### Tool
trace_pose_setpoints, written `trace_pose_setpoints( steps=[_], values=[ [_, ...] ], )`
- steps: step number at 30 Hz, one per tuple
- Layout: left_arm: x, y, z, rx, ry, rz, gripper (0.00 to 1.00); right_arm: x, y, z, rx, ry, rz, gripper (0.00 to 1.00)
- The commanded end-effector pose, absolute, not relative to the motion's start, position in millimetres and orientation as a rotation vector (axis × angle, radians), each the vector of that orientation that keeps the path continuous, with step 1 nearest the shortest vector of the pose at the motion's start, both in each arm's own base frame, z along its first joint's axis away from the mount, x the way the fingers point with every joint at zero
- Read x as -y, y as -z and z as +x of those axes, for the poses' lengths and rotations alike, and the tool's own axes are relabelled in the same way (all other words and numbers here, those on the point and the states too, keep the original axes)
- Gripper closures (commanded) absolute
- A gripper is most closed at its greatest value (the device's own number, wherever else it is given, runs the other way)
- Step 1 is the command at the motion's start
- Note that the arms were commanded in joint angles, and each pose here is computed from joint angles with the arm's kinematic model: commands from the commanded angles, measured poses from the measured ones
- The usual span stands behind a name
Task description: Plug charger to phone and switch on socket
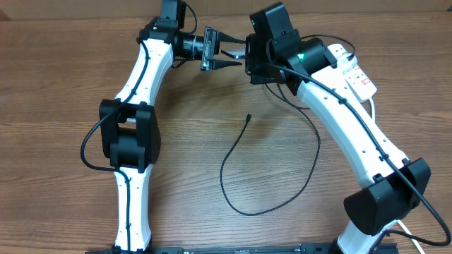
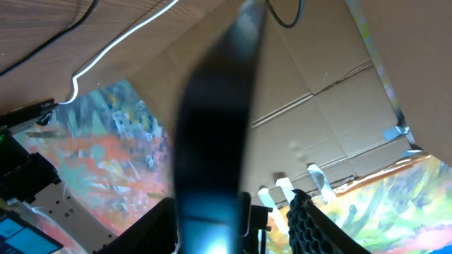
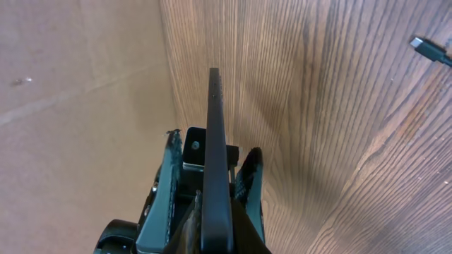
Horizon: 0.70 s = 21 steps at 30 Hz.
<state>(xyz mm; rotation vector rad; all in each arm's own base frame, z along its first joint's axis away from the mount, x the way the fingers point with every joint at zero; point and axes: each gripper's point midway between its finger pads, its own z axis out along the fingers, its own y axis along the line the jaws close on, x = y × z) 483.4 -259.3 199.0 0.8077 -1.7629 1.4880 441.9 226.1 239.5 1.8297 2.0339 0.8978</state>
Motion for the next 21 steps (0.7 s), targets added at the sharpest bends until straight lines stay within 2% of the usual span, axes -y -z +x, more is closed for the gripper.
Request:
trace_pose_setpoints(
  steps=[1, 4, 10, 17, 21],
  values=[
    [259.6, -233.1, 478.0, 1.779, -1.537, 0.749, 0.54, -229.6, -265.3, 443.0, -1.968, -0.98, 1.832, 0.96],
    [259.6, -233.5, 477.6, 1.772, -1.533, 0.751, 0.59, -228.9, -264.1, 443.0, -1.963, -0.973, 1.835, 0.96],
    [259.8, -234.9, 478.3, 1.767, -1.533, 0.751, 0.59, -230.4, -262.7, 441.8, -1.963, -0.972, 1.843, 0.96],
    [259.8, -235.5, 478.2, 1.764, -1.535, 0.747, 0.67, -230.8, -262.5, 441.6, -1.965, -0.972, 1.842, 0.96],
    [259.8, -235.6, 478.1, 1.763, -1.533, 0.748, 0.67, -230.8, -262.3, 441.7, -1.965, -0.971, 1.842, 0.95]
  ],
)
